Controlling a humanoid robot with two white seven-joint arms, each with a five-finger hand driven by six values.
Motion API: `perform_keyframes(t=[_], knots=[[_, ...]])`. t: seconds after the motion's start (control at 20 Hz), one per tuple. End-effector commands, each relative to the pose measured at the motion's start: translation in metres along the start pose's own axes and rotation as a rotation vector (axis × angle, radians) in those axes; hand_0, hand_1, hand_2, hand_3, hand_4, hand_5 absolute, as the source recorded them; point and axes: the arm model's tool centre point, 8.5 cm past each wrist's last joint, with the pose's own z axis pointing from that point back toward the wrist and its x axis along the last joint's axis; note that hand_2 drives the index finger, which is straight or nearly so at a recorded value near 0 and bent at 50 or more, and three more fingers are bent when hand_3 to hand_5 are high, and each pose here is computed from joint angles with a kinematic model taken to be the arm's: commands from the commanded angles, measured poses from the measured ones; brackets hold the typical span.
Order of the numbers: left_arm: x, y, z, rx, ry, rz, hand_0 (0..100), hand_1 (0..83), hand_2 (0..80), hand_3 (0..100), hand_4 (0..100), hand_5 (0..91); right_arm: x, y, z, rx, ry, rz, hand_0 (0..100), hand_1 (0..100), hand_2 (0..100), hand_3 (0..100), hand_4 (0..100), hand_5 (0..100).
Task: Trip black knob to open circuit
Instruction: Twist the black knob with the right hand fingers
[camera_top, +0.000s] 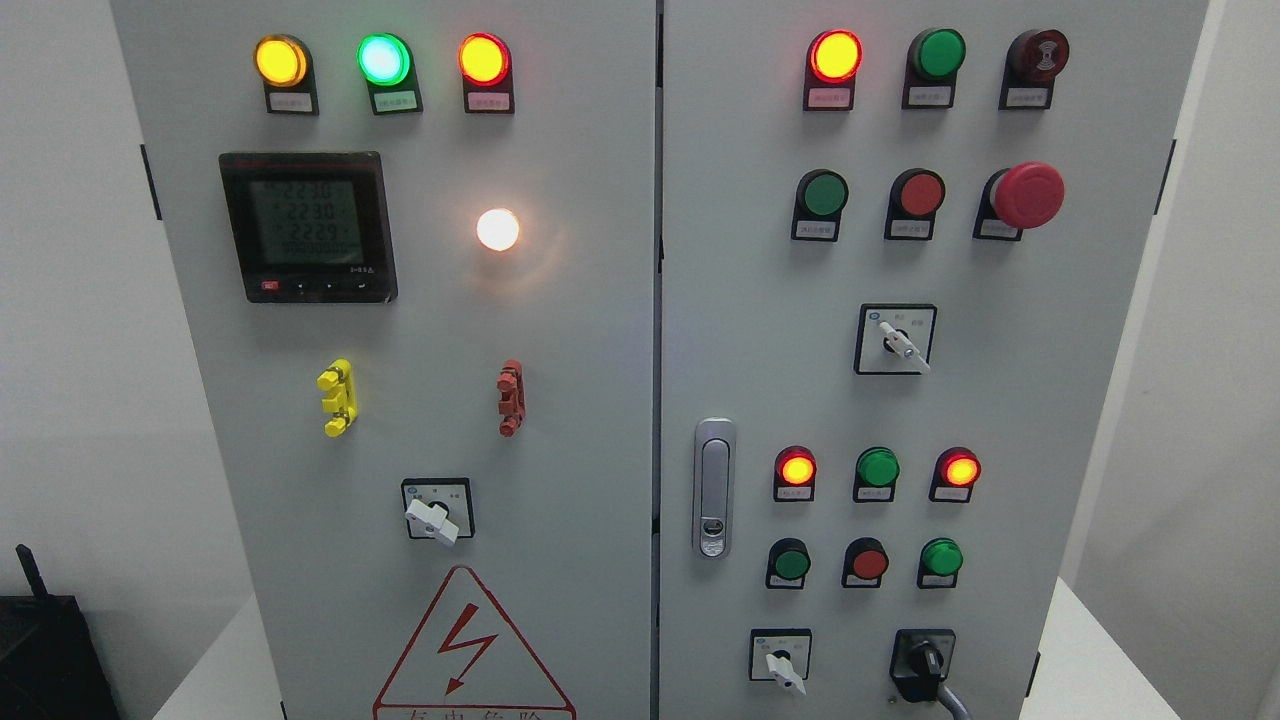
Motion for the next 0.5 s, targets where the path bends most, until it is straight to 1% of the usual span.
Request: perform_keyframes(t=[0.0,0.45], knots=[[0.0089,0.0009,-0.0009,0.002,-0.026,-0.003,12,38.9,0.0,0,0,0.0,0.0010,0.0047,-0.0005,0.022,-0.003,-0.003,0,0,1,100,100,100],[0.0089,0.0009,-0.0009,0.002,-0.026,-0.003,12,38.9,0.0,0,0,0.0,0.0021,0.0082,-0.0012,0.033,-0.006,-0.004,0,0,1,100,100,100]])
